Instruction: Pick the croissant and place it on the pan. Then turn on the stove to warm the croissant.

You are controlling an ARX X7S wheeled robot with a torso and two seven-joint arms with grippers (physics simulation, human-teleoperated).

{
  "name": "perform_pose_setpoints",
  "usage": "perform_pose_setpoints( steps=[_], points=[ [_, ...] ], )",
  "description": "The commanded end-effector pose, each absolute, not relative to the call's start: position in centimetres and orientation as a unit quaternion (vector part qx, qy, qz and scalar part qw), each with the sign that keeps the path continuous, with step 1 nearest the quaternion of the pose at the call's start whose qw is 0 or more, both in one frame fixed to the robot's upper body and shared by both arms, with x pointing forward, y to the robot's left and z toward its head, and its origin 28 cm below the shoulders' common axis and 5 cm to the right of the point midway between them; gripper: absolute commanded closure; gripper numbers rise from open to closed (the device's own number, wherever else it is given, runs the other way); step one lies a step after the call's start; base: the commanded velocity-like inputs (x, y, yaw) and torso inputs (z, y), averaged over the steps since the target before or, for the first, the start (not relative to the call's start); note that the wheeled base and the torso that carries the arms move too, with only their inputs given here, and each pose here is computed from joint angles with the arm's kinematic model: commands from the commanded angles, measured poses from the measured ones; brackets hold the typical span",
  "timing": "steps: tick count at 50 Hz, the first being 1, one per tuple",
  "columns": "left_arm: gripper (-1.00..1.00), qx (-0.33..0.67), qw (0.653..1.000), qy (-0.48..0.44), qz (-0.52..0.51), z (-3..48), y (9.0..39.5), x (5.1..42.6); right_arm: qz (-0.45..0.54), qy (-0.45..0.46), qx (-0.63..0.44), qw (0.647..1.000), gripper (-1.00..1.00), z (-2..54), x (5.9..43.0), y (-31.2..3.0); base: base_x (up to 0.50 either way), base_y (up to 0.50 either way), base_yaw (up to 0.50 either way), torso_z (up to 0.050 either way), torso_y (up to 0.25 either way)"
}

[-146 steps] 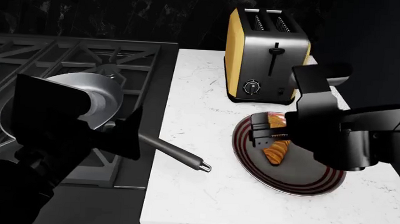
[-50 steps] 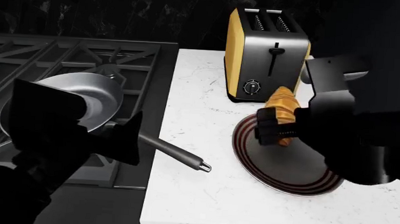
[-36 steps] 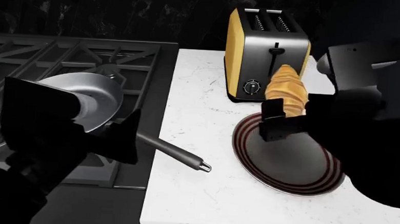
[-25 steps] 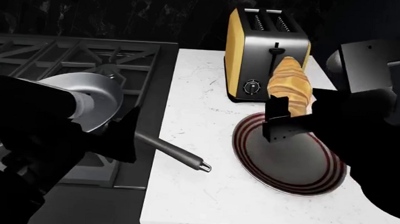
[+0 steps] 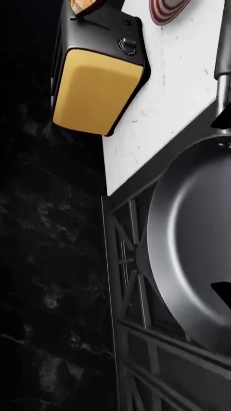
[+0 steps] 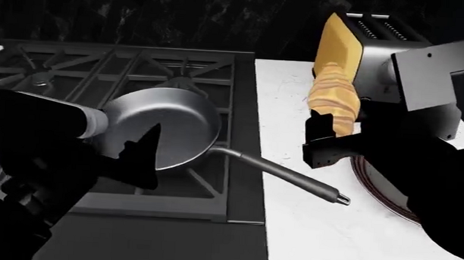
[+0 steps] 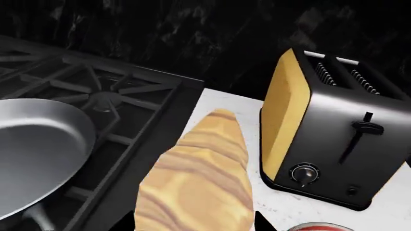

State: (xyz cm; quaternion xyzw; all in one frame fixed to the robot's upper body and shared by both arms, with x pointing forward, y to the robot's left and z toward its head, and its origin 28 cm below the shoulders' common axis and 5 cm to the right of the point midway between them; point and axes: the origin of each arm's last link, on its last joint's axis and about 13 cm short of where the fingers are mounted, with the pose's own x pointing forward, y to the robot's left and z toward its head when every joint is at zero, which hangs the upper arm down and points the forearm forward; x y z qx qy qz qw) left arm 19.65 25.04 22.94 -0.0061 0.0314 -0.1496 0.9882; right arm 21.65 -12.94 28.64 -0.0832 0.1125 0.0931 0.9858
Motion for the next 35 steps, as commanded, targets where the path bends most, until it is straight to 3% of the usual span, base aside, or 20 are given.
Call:
perform_pose_setpoints(
  steps=[1, 29, 35],
  points=[
    [-1.00, -0.006, 0.988, 0.033, -0.151, 22.92, 24.96, 19.69, 0.095, 0.104, -0.092, 0.986, 1.00, 28.79, 21.75, -13.00, 0.00, 0.50, 0.00, 0.000, 0.000],
    [-1.00, -0.009, 0.987, 0.034, -0.155, 22.66, 25.00, 19.67, 0.103, 0.111, -0.091, 0.984, 1.00, 28.62, 22.07, -12.81, 0.00, 0.50, 0.00, 0.000, 0.000],
    [-1.00, -0.009, 0.987, 0.035, -0.154, 22.58, 25.02, 19.72, 0.107, 0.113, -0.089, 0.984, 1.00, 28.68, 22.33, -12.70, 0.00, 0.02, 0.00, 0.000, 0.000]
  ],
)
